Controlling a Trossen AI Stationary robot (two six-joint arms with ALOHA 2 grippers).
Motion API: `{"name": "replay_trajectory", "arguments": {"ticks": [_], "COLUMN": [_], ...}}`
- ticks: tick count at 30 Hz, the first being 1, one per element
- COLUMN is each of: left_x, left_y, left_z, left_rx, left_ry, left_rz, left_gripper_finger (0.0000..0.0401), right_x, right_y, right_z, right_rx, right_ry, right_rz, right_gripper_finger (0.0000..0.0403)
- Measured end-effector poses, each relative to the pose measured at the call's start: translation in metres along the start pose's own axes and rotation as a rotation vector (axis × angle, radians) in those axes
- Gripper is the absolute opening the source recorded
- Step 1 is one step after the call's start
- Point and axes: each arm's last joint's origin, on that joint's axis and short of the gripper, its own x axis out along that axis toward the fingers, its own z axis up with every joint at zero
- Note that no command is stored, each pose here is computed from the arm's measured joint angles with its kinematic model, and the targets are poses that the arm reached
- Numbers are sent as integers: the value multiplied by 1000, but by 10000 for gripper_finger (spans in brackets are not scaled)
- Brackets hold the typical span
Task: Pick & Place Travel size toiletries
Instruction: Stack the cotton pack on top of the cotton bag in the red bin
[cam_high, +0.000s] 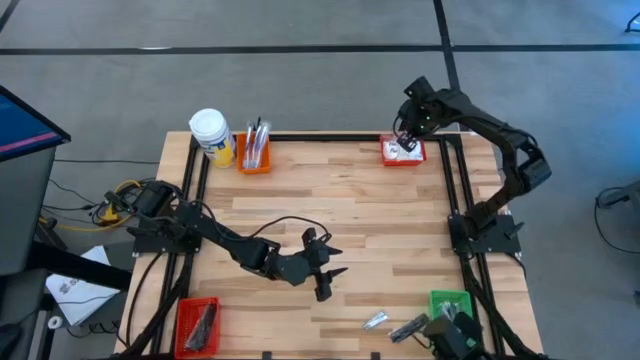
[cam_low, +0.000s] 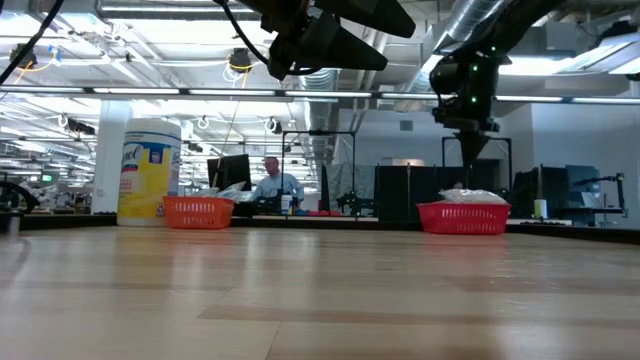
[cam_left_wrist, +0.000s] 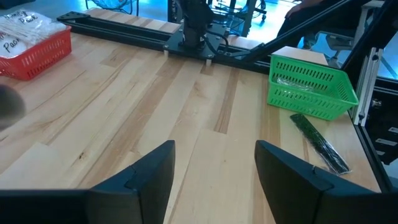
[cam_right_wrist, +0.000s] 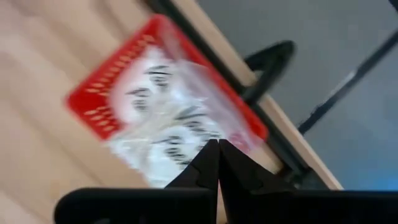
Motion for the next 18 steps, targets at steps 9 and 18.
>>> {"name": "replay_trajectory", "arguments": {"ticks": [9, 18], "left_x": [-1, -1], "left_y": [-1, -2], "left_z": [0, -1], "left_rx": [0, 3], "left_ry": [0, 2], "left_rz": [-3, -5], "left_gripper_finger": [213, 213], "right_x": [39, 83], "right_y": [20, 3], "right_z": [10, 8], "right_rx": [-68, 0], "right_ry": [114, 228], "right_rz": [53, 47], "right_gripper_finger": [0, 0]}}
